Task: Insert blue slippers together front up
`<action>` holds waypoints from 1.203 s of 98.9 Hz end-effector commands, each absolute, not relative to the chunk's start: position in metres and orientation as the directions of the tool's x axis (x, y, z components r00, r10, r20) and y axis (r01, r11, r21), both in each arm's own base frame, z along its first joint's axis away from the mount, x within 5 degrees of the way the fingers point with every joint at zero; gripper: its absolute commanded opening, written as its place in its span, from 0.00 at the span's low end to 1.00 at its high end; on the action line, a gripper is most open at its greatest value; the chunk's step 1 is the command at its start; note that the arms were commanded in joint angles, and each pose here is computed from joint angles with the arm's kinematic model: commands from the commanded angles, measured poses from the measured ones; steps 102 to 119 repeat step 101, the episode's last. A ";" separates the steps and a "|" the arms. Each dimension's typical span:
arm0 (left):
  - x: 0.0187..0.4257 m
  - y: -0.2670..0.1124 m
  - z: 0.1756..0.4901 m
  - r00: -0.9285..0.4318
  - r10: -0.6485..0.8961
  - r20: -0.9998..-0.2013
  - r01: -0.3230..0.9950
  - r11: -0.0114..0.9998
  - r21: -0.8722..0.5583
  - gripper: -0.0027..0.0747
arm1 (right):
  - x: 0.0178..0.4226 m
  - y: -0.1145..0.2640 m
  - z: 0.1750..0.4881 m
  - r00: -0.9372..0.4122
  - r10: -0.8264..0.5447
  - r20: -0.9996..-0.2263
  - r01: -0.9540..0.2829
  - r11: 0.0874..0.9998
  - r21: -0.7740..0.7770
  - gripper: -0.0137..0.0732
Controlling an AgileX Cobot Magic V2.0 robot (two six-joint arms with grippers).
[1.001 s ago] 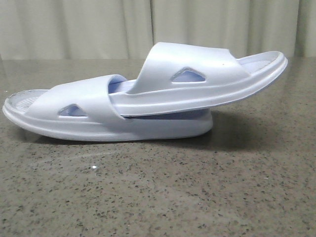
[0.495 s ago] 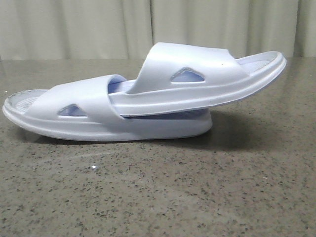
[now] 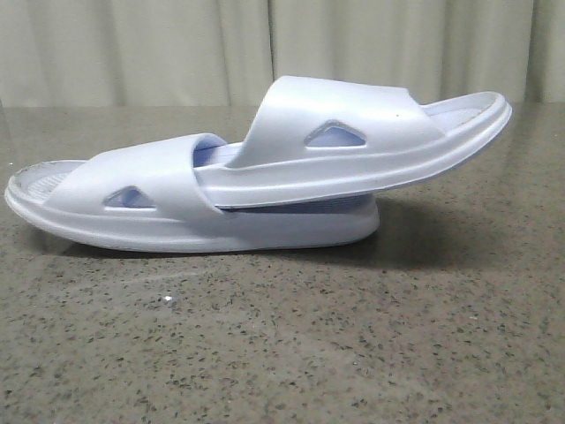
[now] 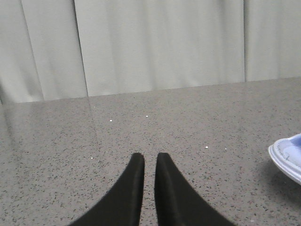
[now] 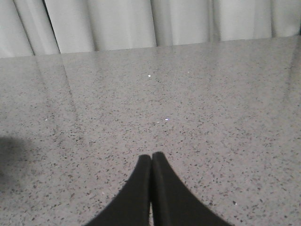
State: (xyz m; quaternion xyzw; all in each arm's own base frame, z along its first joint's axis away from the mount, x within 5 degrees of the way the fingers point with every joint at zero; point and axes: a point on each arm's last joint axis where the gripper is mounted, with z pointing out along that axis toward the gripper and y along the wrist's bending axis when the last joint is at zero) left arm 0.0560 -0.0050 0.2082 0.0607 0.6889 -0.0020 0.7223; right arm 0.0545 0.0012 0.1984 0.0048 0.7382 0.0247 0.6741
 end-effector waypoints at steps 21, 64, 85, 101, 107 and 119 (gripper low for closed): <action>0.053 -0.005 0.214 0.141 0.060 -0.988 0.087 0.994 0.073 0.06 | 0.055 0.002 0.202 0.058 0.032 -0.998 -0.036 0.999 0.030 0.03; 0.053 -0.005 0.214 0.141 0.060 -0.988 0.087 0.994 0.073 0.06 | 0.055 0.002 0.202 0.058 0.032 -0.998 -0.036 0.999 0.030 0.03; 0.053 -0.005 0.214 0.141 0.060 -0.988 0.087 0.994 0.073 0.06 | 0.055 0.002 0.202 0.058 0.032 -0.998 -0.036 0.999 0.030 0.03; 0.053 -0.005 0.214 0.141 0.060 -0.988 0.087 0.994 0.073 0.06 | 0.055 0.002 0.202 0.058 0.032 -0.998 -0.036 0.999 0.030 0.03; 0.053 -0.005 0.214 0.141 0.060 -0.988 0.087 0.994 0.073 0.06 | 0.055 0.002 0.202 0.058 0.032 -0.998 -0.036 0.999 0.030 0.03; 0.053 -0.005 0.214 0.141 0.060 -0.988 0.087 0.994 0.073 0.06 | 0.055 0.002 0.202 0.058 0.032 -0.998 -0.036 0.999 0.030 0.03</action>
